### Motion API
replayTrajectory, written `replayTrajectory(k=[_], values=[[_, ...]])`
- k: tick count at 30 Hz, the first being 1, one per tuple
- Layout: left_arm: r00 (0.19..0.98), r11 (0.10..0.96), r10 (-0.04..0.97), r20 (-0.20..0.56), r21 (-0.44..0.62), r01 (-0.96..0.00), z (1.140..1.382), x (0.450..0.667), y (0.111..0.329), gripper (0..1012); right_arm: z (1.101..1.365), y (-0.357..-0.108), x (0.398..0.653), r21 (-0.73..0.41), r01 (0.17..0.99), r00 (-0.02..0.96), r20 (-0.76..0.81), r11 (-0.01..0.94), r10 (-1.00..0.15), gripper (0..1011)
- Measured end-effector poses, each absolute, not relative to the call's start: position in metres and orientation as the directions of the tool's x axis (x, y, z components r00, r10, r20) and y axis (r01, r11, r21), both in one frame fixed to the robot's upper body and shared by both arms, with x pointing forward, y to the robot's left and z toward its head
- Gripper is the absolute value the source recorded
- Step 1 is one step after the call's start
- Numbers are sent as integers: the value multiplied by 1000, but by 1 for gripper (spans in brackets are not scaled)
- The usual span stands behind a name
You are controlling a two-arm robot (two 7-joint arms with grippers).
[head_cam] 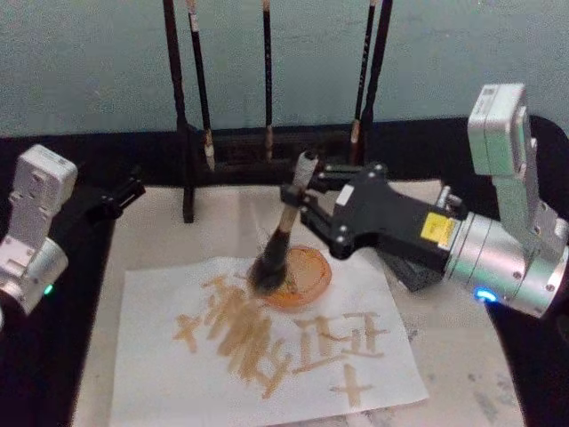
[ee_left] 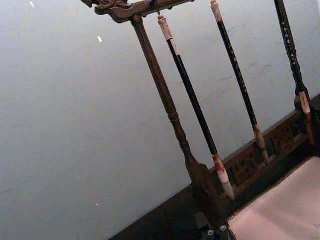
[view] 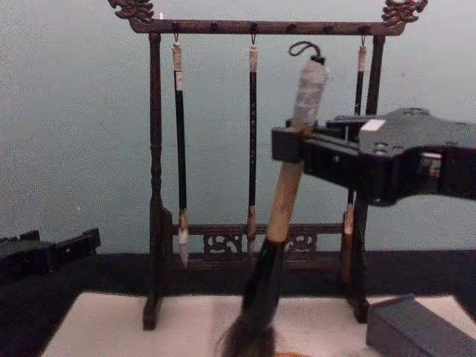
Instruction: Pick up the brush from the inkstone, write on the paper, then place the brush back to its original position.
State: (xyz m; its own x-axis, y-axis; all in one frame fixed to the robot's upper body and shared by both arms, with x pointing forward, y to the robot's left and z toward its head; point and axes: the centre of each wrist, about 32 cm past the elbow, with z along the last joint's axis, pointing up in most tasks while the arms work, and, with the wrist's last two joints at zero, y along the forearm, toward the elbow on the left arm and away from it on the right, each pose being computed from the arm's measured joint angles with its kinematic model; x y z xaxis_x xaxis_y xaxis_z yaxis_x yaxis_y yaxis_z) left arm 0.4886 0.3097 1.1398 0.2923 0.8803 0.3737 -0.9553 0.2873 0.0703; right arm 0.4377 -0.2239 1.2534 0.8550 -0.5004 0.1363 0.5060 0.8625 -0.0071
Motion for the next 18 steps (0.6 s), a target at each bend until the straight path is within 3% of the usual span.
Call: replayTrajectory(k=[9, 18], values=[[292, 287, 880, 374, 70, -955, 1140, 489, 310, 1002, 1239, -214, 426, -13, 449, 891, 75, 893, -447, 178], [292, 287, 880, 374, 70, -955, 1140, 489, 310, 1002, 1218, -214, 426, -31, 447, 895, 10, 894, -447, 178]])
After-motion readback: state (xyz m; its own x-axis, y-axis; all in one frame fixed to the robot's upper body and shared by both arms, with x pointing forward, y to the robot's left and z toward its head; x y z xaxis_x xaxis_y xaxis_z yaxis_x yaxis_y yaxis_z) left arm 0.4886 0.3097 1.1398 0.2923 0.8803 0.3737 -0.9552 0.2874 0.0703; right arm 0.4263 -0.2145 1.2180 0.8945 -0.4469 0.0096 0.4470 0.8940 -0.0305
